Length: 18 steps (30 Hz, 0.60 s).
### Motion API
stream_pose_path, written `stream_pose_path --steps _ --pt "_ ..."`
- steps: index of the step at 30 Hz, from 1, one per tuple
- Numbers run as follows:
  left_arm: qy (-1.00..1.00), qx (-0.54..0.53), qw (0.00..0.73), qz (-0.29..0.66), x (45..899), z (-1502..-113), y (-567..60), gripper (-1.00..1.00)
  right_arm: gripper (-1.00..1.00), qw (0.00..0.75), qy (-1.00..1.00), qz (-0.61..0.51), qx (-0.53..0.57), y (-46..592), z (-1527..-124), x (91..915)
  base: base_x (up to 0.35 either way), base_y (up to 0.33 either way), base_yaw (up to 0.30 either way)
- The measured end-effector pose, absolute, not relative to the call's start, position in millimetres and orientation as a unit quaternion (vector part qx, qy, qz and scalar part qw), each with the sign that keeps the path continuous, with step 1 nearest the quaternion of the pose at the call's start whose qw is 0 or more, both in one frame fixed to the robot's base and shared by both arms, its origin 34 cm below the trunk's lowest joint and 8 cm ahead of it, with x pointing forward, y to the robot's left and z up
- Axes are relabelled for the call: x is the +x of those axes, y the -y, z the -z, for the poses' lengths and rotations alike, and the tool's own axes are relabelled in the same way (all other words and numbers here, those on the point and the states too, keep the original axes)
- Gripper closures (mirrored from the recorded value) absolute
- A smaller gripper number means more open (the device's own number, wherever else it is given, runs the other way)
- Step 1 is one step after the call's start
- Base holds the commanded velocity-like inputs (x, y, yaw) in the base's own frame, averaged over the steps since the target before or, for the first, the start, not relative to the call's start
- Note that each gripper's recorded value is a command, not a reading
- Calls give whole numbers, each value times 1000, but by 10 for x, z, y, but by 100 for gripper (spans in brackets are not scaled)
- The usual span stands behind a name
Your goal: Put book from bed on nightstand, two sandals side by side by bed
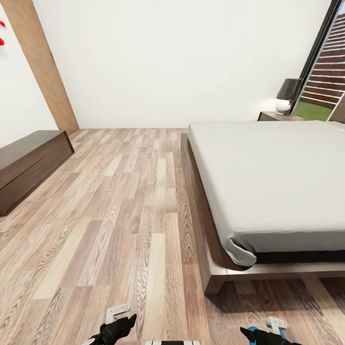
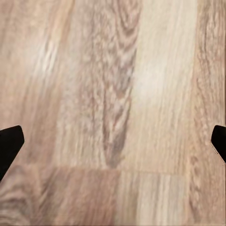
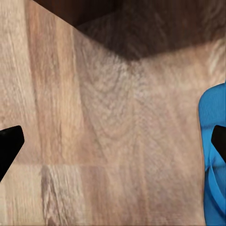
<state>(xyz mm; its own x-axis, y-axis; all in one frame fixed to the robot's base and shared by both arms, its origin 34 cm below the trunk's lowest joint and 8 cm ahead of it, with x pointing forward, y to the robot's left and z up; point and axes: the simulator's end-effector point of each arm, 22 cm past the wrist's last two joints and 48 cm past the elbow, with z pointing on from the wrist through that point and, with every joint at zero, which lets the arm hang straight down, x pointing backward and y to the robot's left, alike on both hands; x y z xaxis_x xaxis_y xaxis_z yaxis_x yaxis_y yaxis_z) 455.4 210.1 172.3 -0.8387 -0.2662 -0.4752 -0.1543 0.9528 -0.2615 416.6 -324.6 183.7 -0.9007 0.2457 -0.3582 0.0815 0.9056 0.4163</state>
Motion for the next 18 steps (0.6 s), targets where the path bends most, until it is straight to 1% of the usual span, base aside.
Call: stream_pose_path --steps 18 --pt "-943 -105 297 110 4774 -2019 -2090 -100 -100 239 -947 -203 78 3208 -2095 4382 0 0 0"
